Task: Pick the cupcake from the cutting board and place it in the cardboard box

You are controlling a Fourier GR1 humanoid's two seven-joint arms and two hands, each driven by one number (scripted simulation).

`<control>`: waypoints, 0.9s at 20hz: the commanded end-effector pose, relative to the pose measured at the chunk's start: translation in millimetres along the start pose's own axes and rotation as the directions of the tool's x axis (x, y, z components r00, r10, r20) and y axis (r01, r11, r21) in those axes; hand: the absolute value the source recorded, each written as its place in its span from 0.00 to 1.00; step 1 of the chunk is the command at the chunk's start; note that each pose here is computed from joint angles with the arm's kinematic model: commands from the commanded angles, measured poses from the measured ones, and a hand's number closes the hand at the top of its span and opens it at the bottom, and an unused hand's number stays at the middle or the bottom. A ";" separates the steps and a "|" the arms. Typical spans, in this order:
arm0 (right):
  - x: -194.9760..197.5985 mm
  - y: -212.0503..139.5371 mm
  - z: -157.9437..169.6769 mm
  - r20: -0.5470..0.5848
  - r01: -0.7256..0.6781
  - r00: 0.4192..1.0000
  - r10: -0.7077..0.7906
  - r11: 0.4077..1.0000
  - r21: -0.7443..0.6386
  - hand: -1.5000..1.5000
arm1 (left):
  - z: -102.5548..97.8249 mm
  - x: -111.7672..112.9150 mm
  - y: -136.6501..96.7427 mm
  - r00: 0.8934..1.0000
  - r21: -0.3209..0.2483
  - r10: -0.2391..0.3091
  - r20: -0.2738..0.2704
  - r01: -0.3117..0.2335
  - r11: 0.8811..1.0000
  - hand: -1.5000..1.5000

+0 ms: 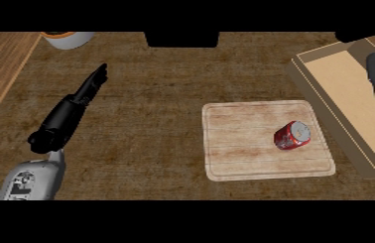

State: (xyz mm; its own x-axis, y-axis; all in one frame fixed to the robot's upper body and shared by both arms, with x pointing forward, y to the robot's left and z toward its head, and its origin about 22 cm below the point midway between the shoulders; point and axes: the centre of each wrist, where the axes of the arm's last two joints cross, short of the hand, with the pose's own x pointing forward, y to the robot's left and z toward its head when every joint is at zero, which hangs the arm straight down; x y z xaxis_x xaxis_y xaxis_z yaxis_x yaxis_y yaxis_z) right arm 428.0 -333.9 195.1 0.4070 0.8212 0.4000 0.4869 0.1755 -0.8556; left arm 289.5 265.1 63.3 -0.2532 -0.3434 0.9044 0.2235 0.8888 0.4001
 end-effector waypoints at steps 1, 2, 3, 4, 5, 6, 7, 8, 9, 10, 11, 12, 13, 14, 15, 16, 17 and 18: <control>-41.1 -25.4 -26.1 -0.043 -0.090 0.995 0.093 0.993 0.076 1.00 | -10.0 2.8 9.6 1.000 0.004 -0.005 0.009 0.005 1.000 0.50; -56.7 -18.5 -24.5 -0.041 -0.100 0.994 0.105 0.988 0.115 1.00 | 11.9 -13.0 5.5 1.000 0.002 0.001 -0.015 -0.001 1.000 0.50; -72.0 -7.3 -21.6 -0.066 -0.117 0.990 0.128 0.982 0.150 1.00 | 0.0 -10.0 15.9 1.000 -0.008 0.003 0.010 -0.003 1.000 0.50; -78.5 -9.8 -23.3 -0.095 -0.121 0.985 0.146 0.967 0.224 1.00 | 4.2 10.1 5.0 1.000 -0.001 -0.005 0.021 0.005 1.000 0.50; -76.7 -18.7 -29.5 -0.103 -0.113 0.984 0.149 0.949 0.293 1.00 | 6.7 -6.1 -1.0 1.000 -0.006 0.009 0.007 -0.009 1.000 0.50; -86.9 -14.5 -30.8 -0.123 -0.111 0.979 0.160 0.935 0.336 1.00 | -3.3 8.3 -5.3 1.000 -0.007 -0.007 0.027 0.007 1.000 0.50; -97.9 -7.5 -26.1 -0.138 -0.089 0.979 0.148 0.927 0.363 1.00 | 1.5 -3.8 -8.3 1.000 -0.011 0.010 0.024 -0.010 1.000 0.50; -106.5 -19.6 -31.5 -0.121 -0.103 0.979 0.164 0.911 0.400 1.00 | 2.6 -5.3 7.8 1.000 -0.002 -0.002 0.005 0.002 1.000 0.50; -115.0 -23.3 -34.6 -0.124 -0.105 0.978 0.168 0.909 0.403 1.00 | -10.4 3.1 -8.0 1.000 -0.012 0.009 0.015 -0.009 1.000 0.50; -129.5 -21.5 -30.4 -0.128 -0.099 0.977 0.169 0.897 0.431 1.00 | 4.7 3.3 8.2 1.000 -0.002 -0.001 0.014 0.001 1.000 0.50; -134.9 -12.0 -27.1 -0.117 -0.094 0.980 0.162 0.891 0.445 1.00 | -8.6 3.4 3.9 1.000 -0.003 -0.006 0.028 0.006 1.000 0.50; -137.0 -20.2 -31.8 -0.110 -0.114 0.976 0.191 0.865 0.489 1.00 | 0.6 -5.5 -2.4 1.000 -0.016 0.011 0.007 -0.011 1.000 0.50; -138.3 -14.7 -28.1 -0.100 -0.144 0.967 0.232 0.832 0.536 1.00 | 1.8 -2.4 7.7 1.000 -0.009 -0.013 0.007 0.013 1.000 0.50; -157.5 -21.1 -28.2 -0.123 -0.144 0.961 0.248 0.826 0.544 1.00 | -4.5 2.5 -14.6 1.000 0.000 0.007 0.014 -0.007 1.000 0.50; -168.9 -37.5 -33.5 -0.150 -0.122 0.958 0.244 0.821 0.558 1.00 | -8.2 11.5 -2.1 1.000 -0.014 -0.005 0.029 0.006 1.000 0.50; -168.9 -18.3 -24.6 -0.159 -0.103 0.957 0.243 0.795 0.597 1.00 | -9.6 18.4 -9.5 1.000 0.001 -0.001 0.018 0.001 1.000 0.50; -164.3 -18.7 -26.9 -0.134 -0.114 0.960 0.246 0.780 0.616 0.00 | -6.5 3.3 9.8 1.000 -0.005 -0.009 0.006 0.009 1.000 0.50; -178.3 -32.9 -29.2 -0.096 -0.073 0.980 0.175 0.762 0.643 0.00 | -2.8 2.8 -14.2 1.000 -0.006 -0.006 0.016 0.006 1.000 0.50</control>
State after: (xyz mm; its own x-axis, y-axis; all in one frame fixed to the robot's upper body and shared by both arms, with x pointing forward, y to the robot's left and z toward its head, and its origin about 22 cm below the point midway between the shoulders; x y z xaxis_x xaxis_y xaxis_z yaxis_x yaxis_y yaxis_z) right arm 377.1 -480.8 161.9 0.5926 0.7691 0.2394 -0.0764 0.3496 -0.9338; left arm 291.9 259.1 66.8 -0.2675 -0.3421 0.9008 0.2282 0.8857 0.4042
